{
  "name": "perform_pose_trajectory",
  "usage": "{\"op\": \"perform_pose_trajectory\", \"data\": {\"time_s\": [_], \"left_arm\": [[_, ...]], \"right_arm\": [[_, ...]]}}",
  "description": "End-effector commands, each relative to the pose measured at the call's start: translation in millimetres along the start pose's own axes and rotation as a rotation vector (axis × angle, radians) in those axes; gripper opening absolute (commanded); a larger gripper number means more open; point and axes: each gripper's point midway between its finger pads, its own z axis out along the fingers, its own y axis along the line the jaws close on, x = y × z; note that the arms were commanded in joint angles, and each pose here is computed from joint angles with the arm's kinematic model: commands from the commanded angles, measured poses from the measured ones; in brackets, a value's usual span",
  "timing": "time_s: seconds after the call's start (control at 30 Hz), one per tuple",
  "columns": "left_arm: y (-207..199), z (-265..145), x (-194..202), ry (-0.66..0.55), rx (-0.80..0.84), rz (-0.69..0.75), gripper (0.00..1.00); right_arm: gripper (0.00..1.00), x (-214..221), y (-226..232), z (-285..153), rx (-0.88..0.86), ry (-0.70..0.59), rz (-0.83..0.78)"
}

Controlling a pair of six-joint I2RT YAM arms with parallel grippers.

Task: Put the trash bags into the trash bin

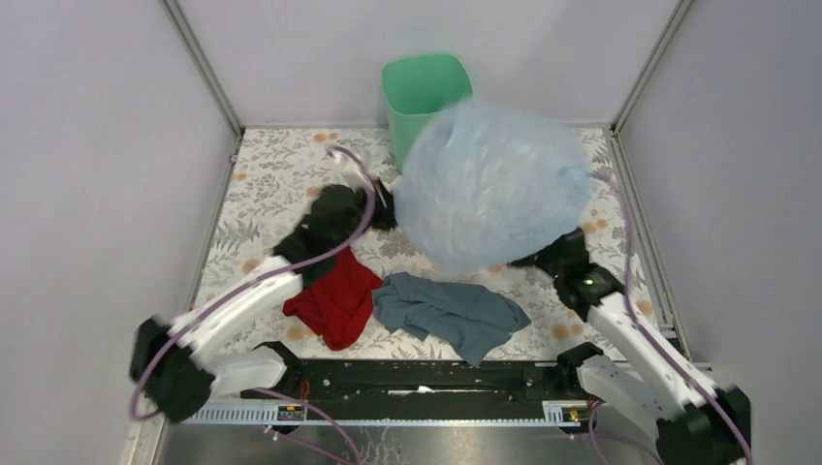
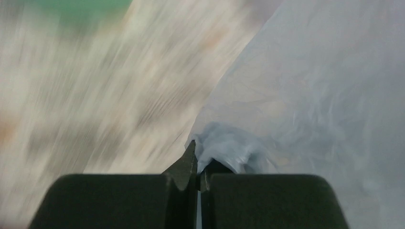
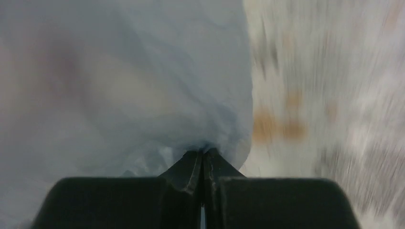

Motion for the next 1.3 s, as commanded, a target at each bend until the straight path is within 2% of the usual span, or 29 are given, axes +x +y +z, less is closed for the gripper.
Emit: {"op": "perform_pose_trajectory", "data": {"time_s": [0.0,0.07,0.2,0.3,0.37,0.43,0.57,0.63,0.7,0.77,0.9,1.0,1.13,1.27], "left_arm": [[93,-24,132,0.373,-0.222,-0.137,0.00],[67,-13,97,0.319,-0.145,-0.086,0.00],[-21,-3,8,0.224,0.094,0.017,0.00],[-63,-15,-41,0.103,0.182,0.058,0.00],[-57,-21,-49,0.046,0.142,0.053,0.00],[-22,-20,-28,0.059,0.019,0.024,0.00],[79,-26,82,0.281,-0.287,-0.086,0.00],[109,-40,136,0.403,-0.335,-0.149,0.00],[122,-55,162,0.459,-0.349,-0.168,0.00],[116,-59,143,0.404,-0.336,-0.131,0.00],[81,-59,65,0.212,-0.268,-0.006,0.00],[51,-62,22,0.105,-0.191,0.018,0.00],[29,-71,10,0.067,-0.111,-0.013,0.00],[41,-84,26,0.104,-0.151,-0.041,0.00]], "right_arm": [[0.00,56,-6,3,0.000,0.181,0.099],[0.00,10,2,0,0.011,0.107,0.034],[0.00,-94,41,-20,-0.041,-0.015,-0.073],[0.00,-140,64,-46,-0.094,-0.114,-0.099],[0.00,-138,63,-50,-0.102,-0.154,-0.097],[0.00,-106,47,-40,-0.069,-0.116,-0.069],[0.00,14,1,-7,0.017,0.129,0.031],[0.00,66,-12,-2,0.032,0.238,0.081],[0.00,85,-18,-4,0.049,0.283,0.089],[0.00,69,-22,-9,0.084,0.249,0.054],[0.00,-9,-5,-24,0.084,0.098,-0.038],[0.00,-38,6,-32,0.070,0.068,-0.065],[0.00,-39,4,-39,0.089,0.059,-0.052],[0.00,-19,-2,-46,0.098,0.080,-0.012]]}}
